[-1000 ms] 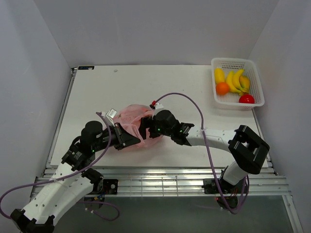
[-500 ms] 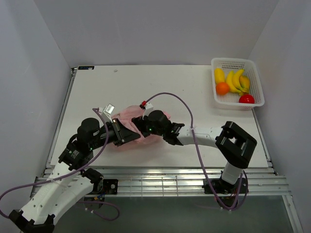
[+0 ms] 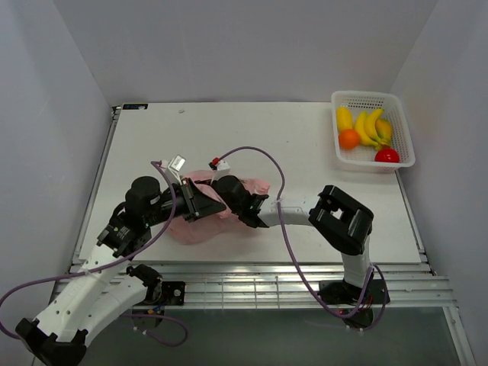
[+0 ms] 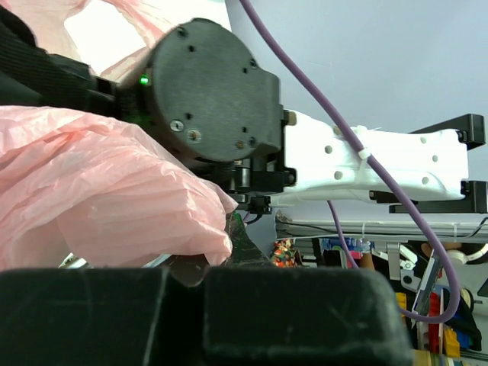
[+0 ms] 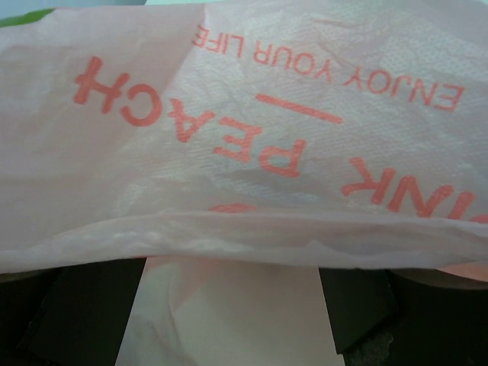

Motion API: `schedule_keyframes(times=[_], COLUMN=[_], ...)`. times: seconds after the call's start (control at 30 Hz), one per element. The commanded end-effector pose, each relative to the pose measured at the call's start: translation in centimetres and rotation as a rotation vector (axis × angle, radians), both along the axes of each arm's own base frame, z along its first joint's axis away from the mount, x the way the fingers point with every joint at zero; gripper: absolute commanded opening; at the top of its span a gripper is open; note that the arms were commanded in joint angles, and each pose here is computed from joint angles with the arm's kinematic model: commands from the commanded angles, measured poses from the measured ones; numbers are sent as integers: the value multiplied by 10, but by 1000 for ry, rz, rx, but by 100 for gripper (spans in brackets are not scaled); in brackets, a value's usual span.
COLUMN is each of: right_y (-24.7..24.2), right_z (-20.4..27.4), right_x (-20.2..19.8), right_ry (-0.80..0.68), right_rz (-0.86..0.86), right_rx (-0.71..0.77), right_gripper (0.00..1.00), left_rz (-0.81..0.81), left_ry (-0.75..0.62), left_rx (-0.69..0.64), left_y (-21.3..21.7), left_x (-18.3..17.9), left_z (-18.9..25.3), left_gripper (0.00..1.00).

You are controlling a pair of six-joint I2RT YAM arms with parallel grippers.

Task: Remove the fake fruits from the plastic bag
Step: Take out the fake fruit from the plastic bag.

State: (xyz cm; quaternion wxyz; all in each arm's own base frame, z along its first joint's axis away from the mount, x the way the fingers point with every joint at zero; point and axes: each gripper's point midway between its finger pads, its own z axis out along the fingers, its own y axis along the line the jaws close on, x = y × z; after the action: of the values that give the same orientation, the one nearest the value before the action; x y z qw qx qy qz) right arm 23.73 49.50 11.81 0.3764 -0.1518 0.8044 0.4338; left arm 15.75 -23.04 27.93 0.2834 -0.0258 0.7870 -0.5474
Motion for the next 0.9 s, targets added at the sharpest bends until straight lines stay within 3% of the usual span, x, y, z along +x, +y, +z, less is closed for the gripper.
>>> schedule_keyframes(times=[0.0, 0.5, 0.7, 0.8, 0.83, 0.87], right_y=[16, 28, 30, 35, 38, 38], right_z=[27, -44, -35, -14, 3, 4], right_x=[21, -31, -49, -55, -58, -58], right_ry=[-47, -17, 19, -5, -28, -29], right_rz=[-100, -36, 40, 86, 113, 114], right_rx=[68, -119, -46, 24, 81, 81], right_gripper=[90, 90, 99, 80, 64, 64], left_rz=[-40, -4, 65, 91, 101, 105], left_ry=[-56, 10, 34, 46, 47, 47], left_rx=[-51, -51, -34, -14, -10, -10], left_y=[-3, 4, 18, 24, 27, 27], left_x=[-7, -14, -18, -20, -22, -21], left_z=[23, -7, -21, -26, -26, -27], left_gripper=[0, 0, 0, 0, 0, 0])
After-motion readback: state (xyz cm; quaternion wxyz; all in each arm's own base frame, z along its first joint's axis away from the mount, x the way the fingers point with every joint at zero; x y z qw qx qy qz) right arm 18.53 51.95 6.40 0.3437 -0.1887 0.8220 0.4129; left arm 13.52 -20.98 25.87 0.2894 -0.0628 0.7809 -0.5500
